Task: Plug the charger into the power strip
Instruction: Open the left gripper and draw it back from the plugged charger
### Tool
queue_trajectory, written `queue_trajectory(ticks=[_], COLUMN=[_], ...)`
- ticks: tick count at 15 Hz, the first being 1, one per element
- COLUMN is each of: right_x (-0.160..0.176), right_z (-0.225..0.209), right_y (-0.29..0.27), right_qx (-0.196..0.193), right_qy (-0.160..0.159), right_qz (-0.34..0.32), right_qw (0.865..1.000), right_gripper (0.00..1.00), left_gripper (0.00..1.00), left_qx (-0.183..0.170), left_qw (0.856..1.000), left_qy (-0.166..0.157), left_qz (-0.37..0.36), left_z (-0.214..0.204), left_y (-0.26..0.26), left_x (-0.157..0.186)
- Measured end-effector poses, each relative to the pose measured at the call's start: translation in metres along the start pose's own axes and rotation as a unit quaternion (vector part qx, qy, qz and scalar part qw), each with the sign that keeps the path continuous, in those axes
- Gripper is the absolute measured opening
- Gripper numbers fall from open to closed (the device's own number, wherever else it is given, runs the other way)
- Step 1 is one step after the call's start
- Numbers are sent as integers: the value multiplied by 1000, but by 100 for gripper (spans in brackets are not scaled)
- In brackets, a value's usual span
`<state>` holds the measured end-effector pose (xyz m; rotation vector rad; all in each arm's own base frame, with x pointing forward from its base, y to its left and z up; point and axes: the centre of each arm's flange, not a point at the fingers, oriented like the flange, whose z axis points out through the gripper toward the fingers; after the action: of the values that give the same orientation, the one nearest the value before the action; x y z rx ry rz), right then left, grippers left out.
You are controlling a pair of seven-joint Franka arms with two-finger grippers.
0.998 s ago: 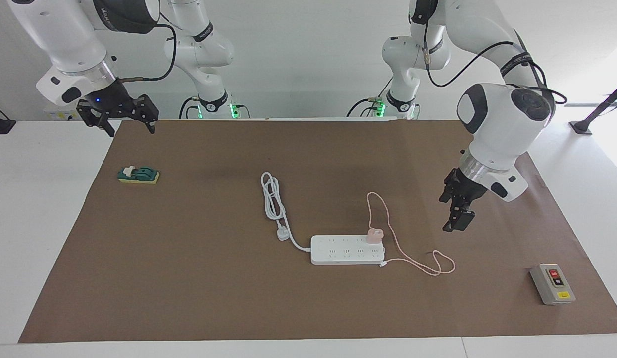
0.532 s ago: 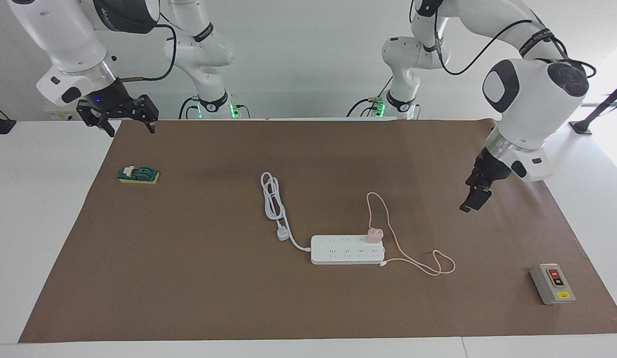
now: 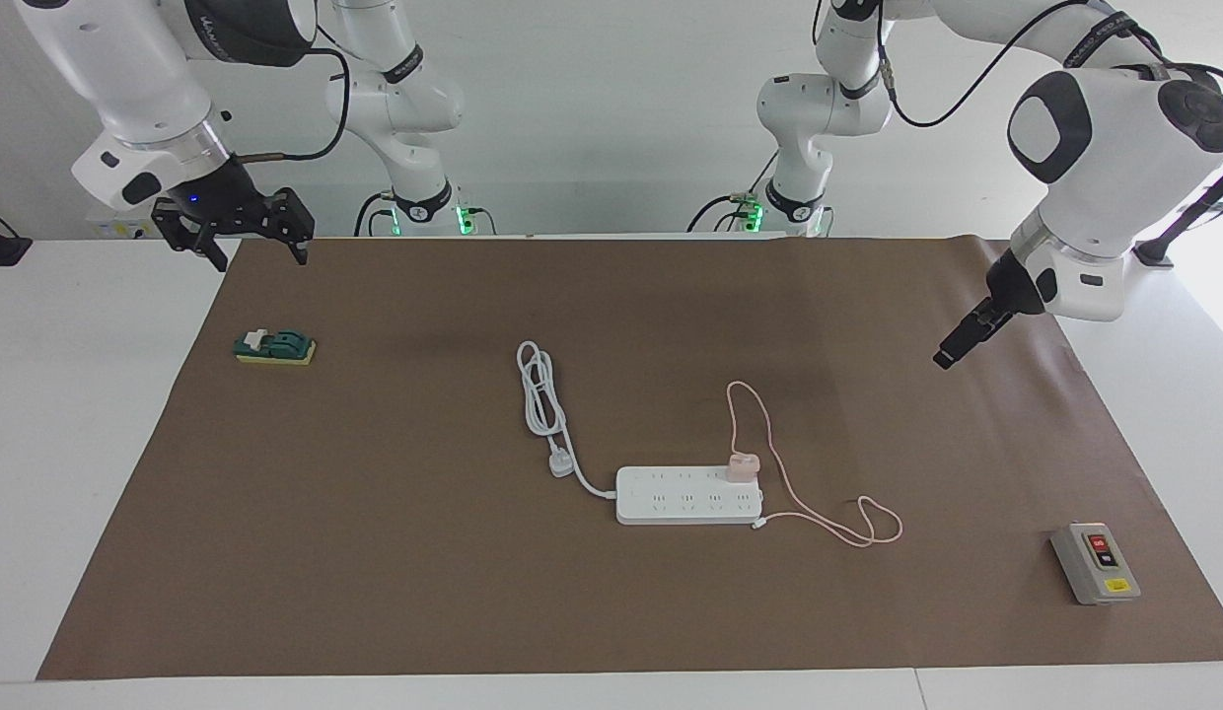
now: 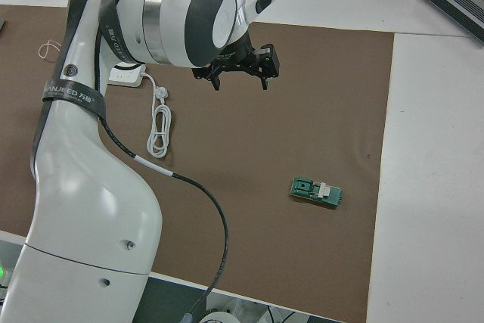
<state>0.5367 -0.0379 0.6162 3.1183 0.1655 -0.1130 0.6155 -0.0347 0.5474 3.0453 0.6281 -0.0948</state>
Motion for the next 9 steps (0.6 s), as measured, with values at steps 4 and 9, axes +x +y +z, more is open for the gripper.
queue_trajectory(ticks=[4,9], right_x=[0,0], right_z=[0,0], right_y=[0,0], right_qx=[0,0], right_qy=[-1,-1], right_qz=[0,0], right_qw=[1000,1000], right_gripper=[100,100], left_gripper=[100,100], left_qx=[5,5], left_qw=[997,986], left_qy=[-5,-10], left_qz=[71,164], left_z=[6,5], left_y=[10,6], left_x=[-6,-11])
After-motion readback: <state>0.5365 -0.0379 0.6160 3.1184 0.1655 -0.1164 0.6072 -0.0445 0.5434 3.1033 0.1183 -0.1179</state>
